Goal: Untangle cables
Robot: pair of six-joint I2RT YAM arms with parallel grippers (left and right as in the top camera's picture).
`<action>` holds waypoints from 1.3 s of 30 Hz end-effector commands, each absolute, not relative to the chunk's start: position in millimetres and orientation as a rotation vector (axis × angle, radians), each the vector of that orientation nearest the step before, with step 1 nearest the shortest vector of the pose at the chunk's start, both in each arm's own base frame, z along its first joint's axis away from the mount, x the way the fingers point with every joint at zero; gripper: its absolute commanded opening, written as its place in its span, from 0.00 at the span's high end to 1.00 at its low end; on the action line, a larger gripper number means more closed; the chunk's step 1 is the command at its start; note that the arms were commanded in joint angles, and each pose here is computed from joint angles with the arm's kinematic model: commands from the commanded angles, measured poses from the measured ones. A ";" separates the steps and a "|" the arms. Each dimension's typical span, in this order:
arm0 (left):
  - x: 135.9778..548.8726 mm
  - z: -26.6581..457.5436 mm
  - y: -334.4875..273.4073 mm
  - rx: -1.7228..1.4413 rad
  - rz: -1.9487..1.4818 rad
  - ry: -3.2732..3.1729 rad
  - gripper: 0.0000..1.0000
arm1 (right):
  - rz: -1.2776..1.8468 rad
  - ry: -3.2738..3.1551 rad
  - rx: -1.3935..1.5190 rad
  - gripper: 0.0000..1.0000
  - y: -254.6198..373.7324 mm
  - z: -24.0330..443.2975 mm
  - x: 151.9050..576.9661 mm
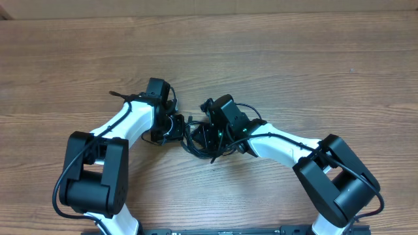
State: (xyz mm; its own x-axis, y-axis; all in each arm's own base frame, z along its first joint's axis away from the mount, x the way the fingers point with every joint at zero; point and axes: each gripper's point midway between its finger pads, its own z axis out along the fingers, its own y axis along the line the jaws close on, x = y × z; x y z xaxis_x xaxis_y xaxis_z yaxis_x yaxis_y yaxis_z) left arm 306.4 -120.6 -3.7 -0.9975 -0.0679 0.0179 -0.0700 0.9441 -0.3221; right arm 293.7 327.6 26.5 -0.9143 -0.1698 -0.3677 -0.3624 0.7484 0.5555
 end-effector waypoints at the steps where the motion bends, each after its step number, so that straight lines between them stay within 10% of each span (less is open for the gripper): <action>1: 288.7 -29.1 -110.0 0.105 0.380 -3.051 0.91 | 0.920 2.632 -0.436 0.73 334.7 25.6 295.0; 24: 288.2 -28.8 -111.0 0.106 0.388 -3.047 0.91 | 0.706 2.589 -0.468 0.67 347.5 -2.2 293.1; 39: 288.4 -29.2 -109.7 0.105 0.376 -3.051 0.90 | 0.746 2.579 -0.469 0.96 348.7 13.5 291.6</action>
State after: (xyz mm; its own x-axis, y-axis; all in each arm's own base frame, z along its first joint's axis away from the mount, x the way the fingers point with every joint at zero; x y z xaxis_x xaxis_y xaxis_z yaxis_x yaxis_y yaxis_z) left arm 306.4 -121.1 -3.8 -0.9976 -0.0676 0.0177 -0.0696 0.9431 -0.3252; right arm 289.6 349.8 4.4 -0.8612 -0.2042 -0.4654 -0.4202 0.8013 0.4258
